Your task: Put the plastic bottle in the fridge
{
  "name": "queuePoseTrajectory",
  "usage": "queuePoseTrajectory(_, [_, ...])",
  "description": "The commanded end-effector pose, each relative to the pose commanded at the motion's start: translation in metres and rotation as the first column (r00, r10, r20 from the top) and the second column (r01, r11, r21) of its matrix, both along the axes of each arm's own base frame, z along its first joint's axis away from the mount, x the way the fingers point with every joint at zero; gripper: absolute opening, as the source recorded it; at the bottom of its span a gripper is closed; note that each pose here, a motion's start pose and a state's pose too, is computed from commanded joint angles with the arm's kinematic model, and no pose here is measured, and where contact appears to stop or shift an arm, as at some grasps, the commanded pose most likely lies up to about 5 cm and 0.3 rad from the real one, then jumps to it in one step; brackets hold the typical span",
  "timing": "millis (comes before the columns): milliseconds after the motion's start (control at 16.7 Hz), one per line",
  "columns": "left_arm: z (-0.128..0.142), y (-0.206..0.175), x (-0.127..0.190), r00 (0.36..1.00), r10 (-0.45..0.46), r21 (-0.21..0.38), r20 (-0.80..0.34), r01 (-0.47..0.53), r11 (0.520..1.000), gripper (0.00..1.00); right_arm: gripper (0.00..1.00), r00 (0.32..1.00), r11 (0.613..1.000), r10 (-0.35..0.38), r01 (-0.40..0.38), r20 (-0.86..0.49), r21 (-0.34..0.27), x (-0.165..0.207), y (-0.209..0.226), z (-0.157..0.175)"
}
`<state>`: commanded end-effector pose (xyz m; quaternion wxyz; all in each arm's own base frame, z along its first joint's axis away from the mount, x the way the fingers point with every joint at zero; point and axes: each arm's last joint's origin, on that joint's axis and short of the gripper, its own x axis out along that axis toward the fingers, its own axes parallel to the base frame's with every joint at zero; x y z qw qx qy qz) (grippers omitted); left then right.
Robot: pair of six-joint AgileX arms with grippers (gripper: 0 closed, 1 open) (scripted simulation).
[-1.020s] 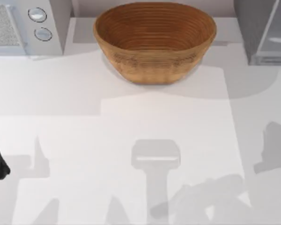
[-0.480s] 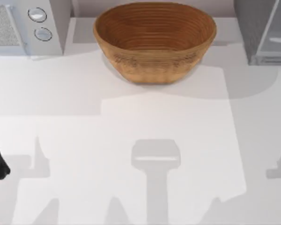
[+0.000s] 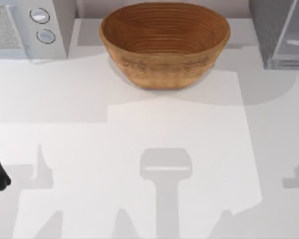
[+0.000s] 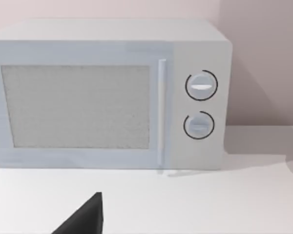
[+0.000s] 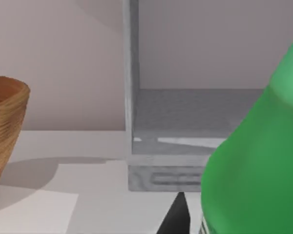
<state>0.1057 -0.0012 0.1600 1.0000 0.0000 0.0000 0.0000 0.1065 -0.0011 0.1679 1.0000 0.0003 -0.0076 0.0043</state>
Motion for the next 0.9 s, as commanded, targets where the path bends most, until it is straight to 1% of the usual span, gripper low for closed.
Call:
queuePoseTrajectory(240, [0.0, 0.0, 0.0, 1.0, 0.0, 0.0, 0.0, 0.0, 1.0, 1.0, 0.01, 0.998, 1.0, 0.009, -0.009, 0.057, -0.005, 0.01, -0.002, 0.037])
queuePoseTrajectory(420, [0.0, 0.0, 0.0, 1.0, 0.0, 0.0, 0.0, 0.0, 1.0, 1.0, 0.01, 0.997, 1.0, 0.007, -0.006, 0.076, -0.012, 0.035, -0.006, 0.069])
queuePoseTrajectory(540, [0.0, 0.0, 0.0, 1.0, 0.0, 0.0, 0.0, 0.0, 1.0, 1.0, 0.01, 0.998, 1.0, 0.003, -0.002, 0.067, -0.016, 0.065, -0.012, 0.085])
queuePoseTrajectory(660, [0.0, 0.0, 0.0, 1.0, 0.0, 0.0, 0.0, 0.0, 1.0, 1.0, 0.01, 0.999, 1.0, -0.001, 0.002, 0.045, -0.017, 0.104, -0.022, 0.092])
queuePoseTrajectory(780, [0.0, 0.0, 0.0, 1.0, 0.0, 0.0, 0.0, 0.0, 1.0, 1.0, 0.01, 1.0, 1.0, -0.005, 0.005, 0.018, -0.015, 0.148, -0.034, 0.087])
queuePoseTrajectory(900, [0.0, 0.0, 0.0, 1.0, 0.0, 0.0, 0.0, 0.0, 1.0, 1.0, 0.01, 1.0, 1.0, -0.007, 0.007, -0.01, -0.01, 0.191, -0.048, 0.07])
